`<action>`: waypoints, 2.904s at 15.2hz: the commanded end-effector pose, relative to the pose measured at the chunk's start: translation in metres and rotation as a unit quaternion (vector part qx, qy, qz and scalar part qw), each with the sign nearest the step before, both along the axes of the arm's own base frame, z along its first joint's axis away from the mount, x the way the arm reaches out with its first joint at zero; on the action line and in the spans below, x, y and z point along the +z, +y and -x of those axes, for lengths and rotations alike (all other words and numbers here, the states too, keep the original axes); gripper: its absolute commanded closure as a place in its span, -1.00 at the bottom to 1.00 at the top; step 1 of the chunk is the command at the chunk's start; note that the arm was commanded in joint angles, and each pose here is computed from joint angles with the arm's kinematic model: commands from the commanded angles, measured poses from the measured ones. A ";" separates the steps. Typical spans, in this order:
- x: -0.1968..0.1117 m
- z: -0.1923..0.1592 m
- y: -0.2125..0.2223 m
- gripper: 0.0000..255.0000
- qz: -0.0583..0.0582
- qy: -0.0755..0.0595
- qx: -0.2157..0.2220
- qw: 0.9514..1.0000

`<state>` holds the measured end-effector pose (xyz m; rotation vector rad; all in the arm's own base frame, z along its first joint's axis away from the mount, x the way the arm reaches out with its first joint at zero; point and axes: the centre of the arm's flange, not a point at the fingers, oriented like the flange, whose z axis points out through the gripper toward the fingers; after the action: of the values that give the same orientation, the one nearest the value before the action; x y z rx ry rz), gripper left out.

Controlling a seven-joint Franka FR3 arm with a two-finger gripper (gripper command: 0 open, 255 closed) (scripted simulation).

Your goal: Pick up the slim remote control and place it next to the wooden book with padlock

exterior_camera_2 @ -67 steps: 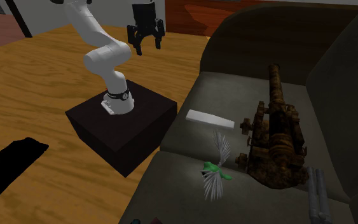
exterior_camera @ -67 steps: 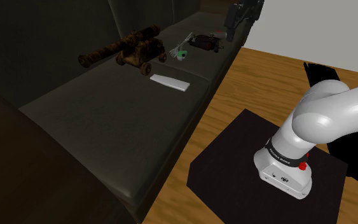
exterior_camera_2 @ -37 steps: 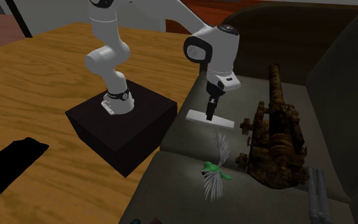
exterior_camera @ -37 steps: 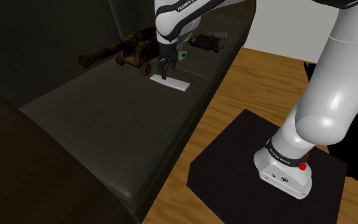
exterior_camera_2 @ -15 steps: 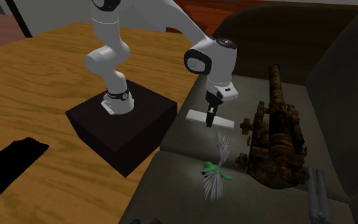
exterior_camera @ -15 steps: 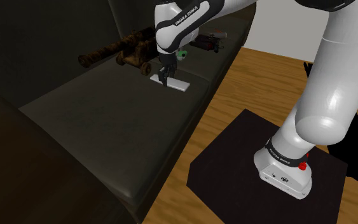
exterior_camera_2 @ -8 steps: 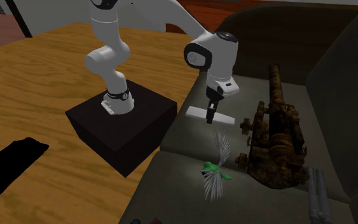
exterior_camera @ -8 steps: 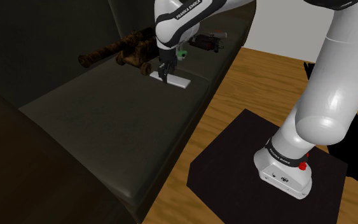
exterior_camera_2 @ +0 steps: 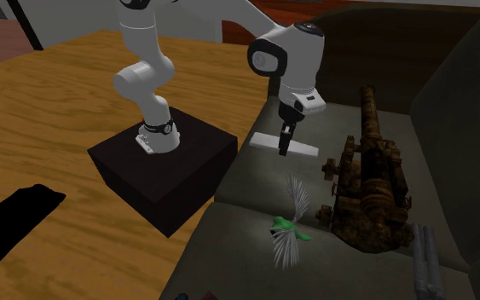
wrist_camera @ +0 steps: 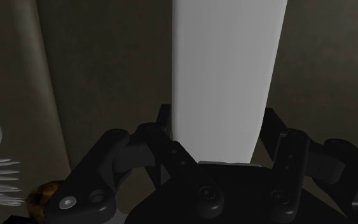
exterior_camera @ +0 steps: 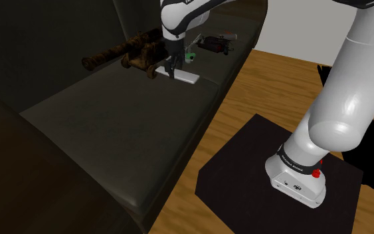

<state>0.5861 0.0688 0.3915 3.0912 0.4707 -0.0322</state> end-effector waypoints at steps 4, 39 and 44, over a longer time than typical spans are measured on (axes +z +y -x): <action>0.026 0.000 0.000 1.00 0.000 0.000 0.000 1.000; 0.101 -0.048 -0.273 1.00 0.000 0.000 0.000 1.000; 0.097 -0.057 -0.323 1.00 0.000 0.000 0.000 1.000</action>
<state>0.6439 -0.2485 0.4897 3.0918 0.4687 -0.0338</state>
